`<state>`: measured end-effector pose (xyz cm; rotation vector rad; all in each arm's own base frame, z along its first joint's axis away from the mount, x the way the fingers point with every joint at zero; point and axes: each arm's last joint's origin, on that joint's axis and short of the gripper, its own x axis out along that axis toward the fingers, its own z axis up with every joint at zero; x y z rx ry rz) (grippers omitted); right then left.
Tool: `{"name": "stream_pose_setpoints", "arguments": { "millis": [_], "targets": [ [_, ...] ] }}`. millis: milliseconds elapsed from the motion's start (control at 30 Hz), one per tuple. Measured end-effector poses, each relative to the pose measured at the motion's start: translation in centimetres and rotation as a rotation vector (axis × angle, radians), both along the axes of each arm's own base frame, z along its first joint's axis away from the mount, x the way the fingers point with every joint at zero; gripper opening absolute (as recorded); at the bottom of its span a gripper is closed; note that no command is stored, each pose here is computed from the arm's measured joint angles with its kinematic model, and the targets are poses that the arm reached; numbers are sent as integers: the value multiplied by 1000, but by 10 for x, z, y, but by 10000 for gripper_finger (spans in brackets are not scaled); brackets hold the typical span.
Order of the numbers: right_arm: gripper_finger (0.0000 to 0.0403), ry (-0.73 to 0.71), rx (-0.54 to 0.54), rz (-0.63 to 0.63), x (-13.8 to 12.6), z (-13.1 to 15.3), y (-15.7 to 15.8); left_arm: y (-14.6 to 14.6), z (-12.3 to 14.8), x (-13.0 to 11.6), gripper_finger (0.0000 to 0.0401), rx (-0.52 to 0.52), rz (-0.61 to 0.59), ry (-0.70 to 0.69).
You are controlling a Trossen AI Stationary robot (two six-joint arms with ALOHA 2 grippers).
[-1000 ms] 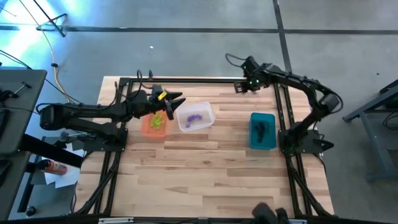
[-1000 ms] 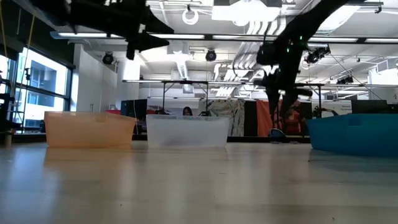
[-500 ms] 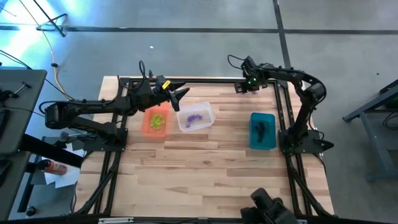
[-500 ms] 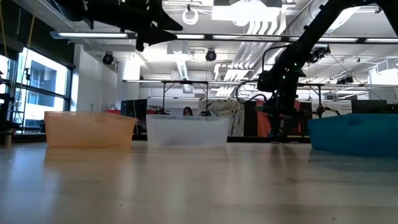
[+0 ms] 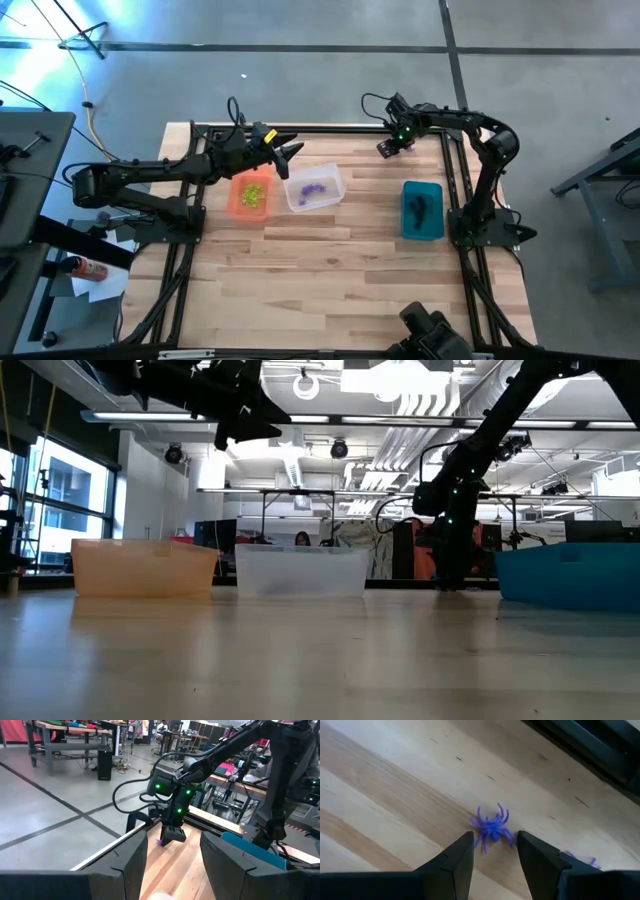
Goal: Sort Halloween decoration
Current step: Put the purple spider toy into the transparent bin
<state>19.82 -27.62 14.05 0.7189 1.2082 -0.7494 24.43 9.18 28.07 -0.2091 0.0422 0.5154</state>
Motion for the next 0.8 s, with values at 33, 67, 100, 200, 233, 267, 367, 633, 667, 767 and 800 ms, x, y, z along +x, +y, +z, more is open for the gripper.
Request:
{"name": "stream_pose_setpoints", "arguments": {
  "millis": [33, 67, 100, 200, 233, 267, 367, 633, 667, 767, 800],
  "targets": [
    [149, 4, 0, 5, 0, -1, -1, 0, 0, 0, 170, 0, 0, 0],
    [149, 8, 1, 6, 1, -3, -1, 0, 0, 0, 170, 0, 0, 0],
    [149, 10, 4, 5, 1, -4, -2, 0, 0, 0, 170, 0, 0, 0],
    [141, 15, 7, 7, 1, -7, -2, 0, 0, 0, 170, 0, 0, 0],
    [132, 17, 6, 10, 1, -7, -2, 0, 0, 0, 170, 0, 0, 0],
    [119, 21, 3, 13, 1, -7, -2, 0, 0, 0, 170, 0, 0, 0],
    [57, 36, 5, 25, 0, -8, -2, 0, 0, 0, 170, 0, 0, 0],
    [3, -23, -13, 66, -4, 19, 8, 0, 24, -13, 170, 83, 17, -133],
    [3, -60, -45, 73, -4, 30, 8, 0, 28, -17, 170, 99, 24, -141],
    [1, -158, -88, 92, -5, 57, 16, 2, 39, -29, 170, 155, 50, -168],
    [1, -192, -115, 102, -4, 67, 19, 2, 43, -33, 170, 168, 59, -178]
  ]
}}
